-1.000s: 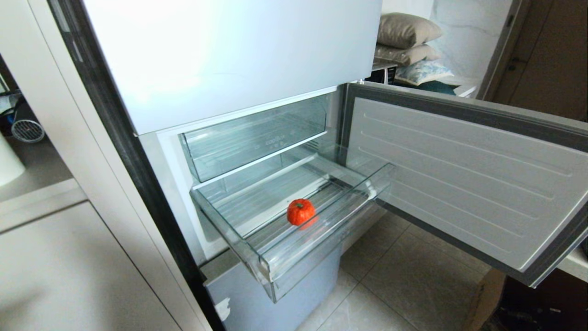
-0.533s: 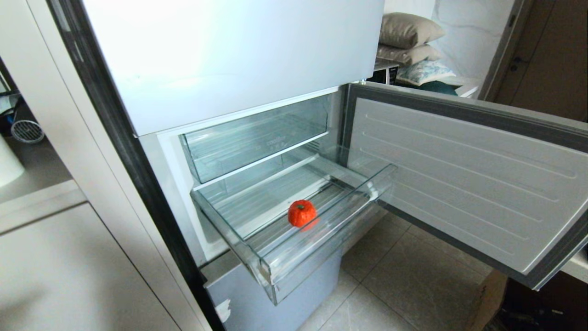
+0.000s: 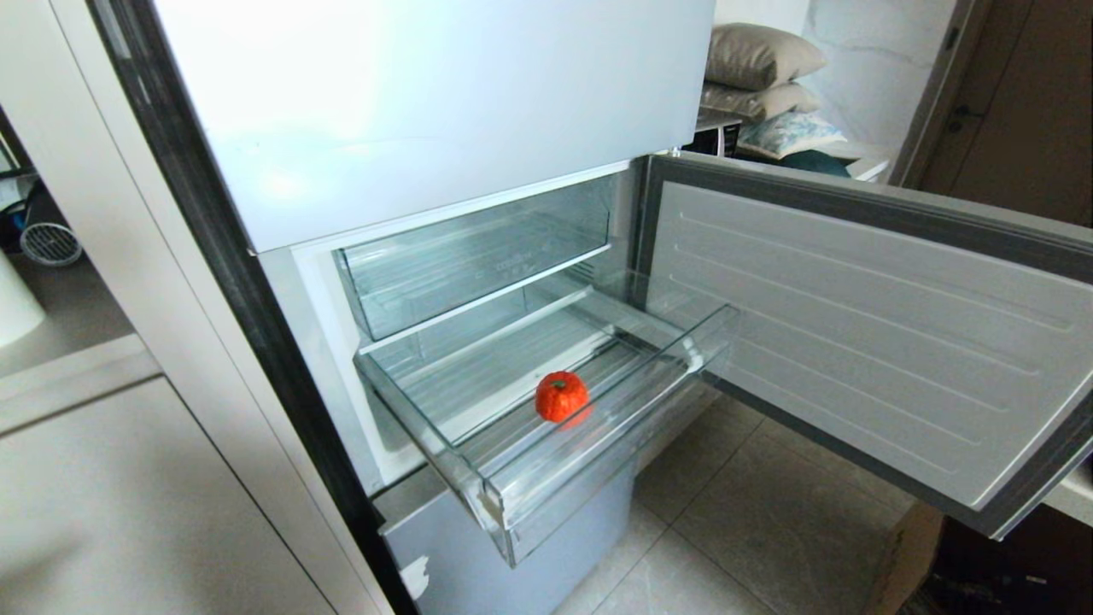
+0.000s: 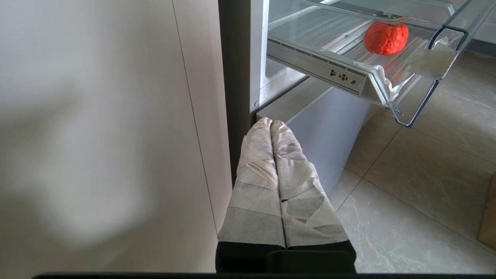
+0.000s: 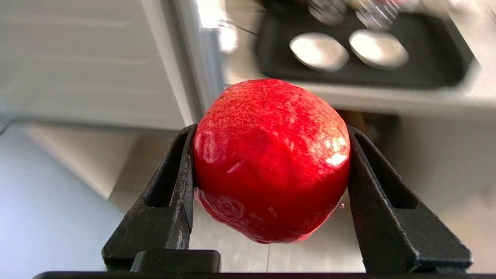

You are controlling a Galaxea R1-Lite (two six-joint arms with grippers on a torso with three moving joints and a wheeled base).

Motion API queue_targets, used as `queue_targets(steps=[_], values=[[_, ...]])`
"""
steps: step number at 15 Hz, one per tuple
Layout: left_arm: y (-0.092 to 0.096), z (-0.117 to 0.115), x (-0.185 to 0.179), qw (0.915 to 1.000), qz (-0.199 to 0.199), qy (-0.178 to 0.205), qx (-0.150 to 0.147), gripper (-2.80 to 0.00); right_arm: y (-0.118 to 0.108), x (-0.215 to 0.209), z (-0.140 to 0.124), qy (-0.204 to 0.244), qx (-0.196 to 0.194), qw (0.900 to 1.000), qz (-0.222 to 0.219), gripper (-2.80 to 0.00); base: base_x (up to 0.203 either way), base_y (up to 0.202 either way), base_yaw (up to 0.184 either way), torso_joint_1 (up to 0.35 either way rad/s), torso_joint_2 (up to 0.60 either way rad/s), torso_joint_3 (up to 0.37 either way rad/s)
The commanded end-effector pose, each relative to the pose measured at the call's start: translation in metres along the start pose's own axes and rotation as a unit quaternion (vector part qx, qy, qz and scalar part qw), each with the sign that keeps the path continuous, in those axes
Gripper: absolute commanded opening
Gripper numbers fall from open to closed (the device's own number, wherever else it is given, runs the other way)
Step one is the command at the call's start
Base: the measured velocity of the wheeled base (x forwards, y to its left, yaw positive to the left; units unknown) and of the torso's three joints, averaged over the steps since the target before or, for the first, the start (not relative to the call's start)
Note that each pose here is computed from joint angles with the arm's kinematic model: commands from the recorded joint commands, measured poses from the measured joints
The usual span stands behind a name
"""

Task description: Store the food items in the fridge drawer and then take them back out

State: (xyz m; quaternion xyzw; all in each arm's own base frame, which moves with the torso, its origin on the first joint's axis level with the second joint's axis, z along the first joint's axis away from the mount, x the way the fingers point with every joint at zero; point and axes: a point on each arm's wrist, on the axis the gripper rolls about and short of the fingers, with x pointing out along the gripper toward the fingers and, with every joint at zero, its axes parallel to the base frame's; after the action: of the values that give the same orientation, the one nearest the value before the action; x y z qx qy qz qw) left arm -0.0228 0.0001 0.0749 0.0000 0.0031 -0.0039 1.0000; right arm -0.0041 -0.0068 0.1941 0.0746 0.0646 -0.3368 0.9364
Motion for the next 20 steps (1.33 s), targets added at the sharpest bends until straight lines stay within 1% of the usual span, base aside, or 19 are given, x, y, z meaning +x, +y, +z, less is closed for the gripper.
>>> queue_targets(steps=[1,3,5,8,10,12,13,16,20], values=[[0.0,0.0,0.0,1.0,0.0,0.0,0.0,-2.8,0.01,0.034,0.014,0.064,0.011,0.996,-0.062,-2.8,0.0,0.0,0.0,0.0,0.0,0.0],[0.0,0.0,0.0,1.0,0.0,0.0,0.0,-2.8,0.007,0.06,0.021,0.087,0.039,0.99,-0.105,-2.8,0.0,0.0,0.0,0.0,0.0,0.0],[0.0,0.0,0.0,1.0,0.0,0.0,0.0,-2.8,-0.008,0.091,0.025,0.108,0.065,0.982,-0.142,-2.8,0.0,0.0,0.0,0.0,0.0,0.0],[0.0,0.0,0.0,1.0,0.0,0.0,0.0,-2.8,-0.035,0.134,0.025,0.141,0.081,0.976,-0.148,-2.8,0.0,0.0,0.0,0.0,0.0,0.0],[0.0,0.0,0.0,1.0,0.0,0.0,0.0,-2.8,-0.053,0.161,0.021,0.167,0.092,0.969,-0.159,-2.8,0.0,0.0,0.0,0.0,0.0,0.0],[0.0,0.0,0.0,1.0,0.0,0.0,0.0,-2.8,-0.077,0.186,0.019,0.191,0.11,0.959,-0.18,-2.8,0.0,0.0,0.0,0.0,0.0,0.0],[0.0,0.0,0.0,1.0,0.0,0.0,0.0,-2.8,-0.09,0.198,0.02,0.195,0.119,0.955,-0.187,-2.8,0.0,0.0,0.0,0.0,0.0,0.0],[0.0,0.0,0.0,1.0,0.0,0.0,0.0,-2.8,-0.129,0.232,0.027,0.197,0.143,0.948,-0.205,-2.8,0.0,0.0,0.0,0.0,0.0,0.0],[0.0,0.0,0.0,1.0,0.0,0.0,0.0,-2.8,-0.179,0.264,0.028,0.2,0.173,0.941,-0.209,-2.8,0.0,0.0,0.0,0.0,0.0,0.0]])
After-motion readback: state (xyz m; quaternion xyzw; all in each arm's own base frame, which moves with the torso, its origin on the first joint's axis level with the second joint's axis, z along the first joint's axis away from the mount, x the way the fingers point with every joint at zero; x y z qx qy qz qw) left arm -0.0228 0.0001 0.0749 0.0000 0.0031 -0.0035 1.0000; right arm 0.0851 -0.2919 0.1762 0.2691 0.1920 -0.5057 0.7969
